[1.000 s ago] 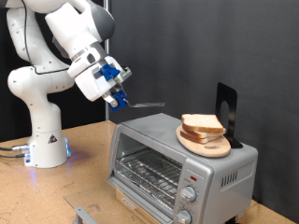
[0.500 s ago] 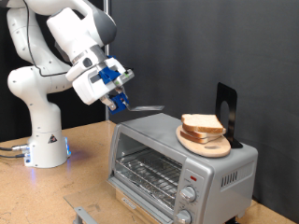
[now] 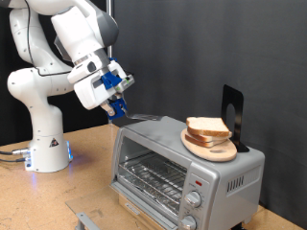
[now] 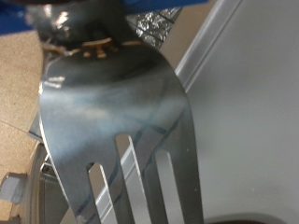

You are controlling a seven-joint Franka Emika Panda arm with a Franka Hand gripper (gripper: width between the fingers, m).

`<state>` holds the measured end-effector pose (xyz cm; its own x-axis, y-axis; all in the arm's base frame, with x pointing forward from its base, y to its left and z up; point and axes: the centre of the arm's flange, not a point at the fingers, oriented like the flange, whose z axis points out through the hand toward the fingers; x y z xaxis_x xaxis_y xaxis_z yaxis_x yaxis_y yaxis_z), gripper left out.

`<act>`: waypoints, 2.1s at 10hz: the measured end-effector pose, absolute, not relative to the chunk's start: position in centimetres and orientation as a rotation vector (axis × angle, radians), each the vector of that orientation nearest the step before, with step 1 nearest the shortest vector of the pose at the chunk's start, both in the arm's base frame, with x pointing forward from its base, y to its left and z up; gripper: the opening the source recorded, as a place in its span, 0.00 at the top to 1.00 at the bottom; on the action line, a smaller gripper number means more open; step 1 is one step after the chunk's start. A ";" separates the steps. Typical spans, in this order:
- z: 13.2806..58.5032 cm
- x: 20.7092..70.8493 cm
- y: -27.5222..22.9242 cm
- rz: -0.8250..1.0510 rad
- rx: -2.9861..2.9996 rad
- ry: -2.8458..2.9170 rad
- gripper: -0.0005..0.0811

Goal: Make a piece of toast with the oven

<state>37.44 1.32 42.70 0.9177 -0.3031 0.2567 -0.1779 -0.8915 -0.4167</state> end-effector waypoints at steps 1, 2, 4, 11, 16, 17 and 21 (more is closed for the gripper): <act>42.7 37.4 1.3 -0.438 -2.688 0.351 0.57; 42.8 37.3 1.3 -0.437 -2.686 0.354 0.58; 42.9 37.3 1.3 -0.438 -2.682 0.367 0.58; 42.9 37.2 1.5 -0.347 -2.702 0.385 0.58; 45.3 41.0 3.7 -0.394 -2.714 0.345 0.58; 45.3 41.4 4.1 -0.392 -2.719 0.338 0.58; 44.5 42.7 4.7 -0.393 -2.739 0.331 0.58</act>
<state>42.69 4.69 44.54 0.9341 -0.2752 0.2274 -0.1772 -0.9103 -0.3740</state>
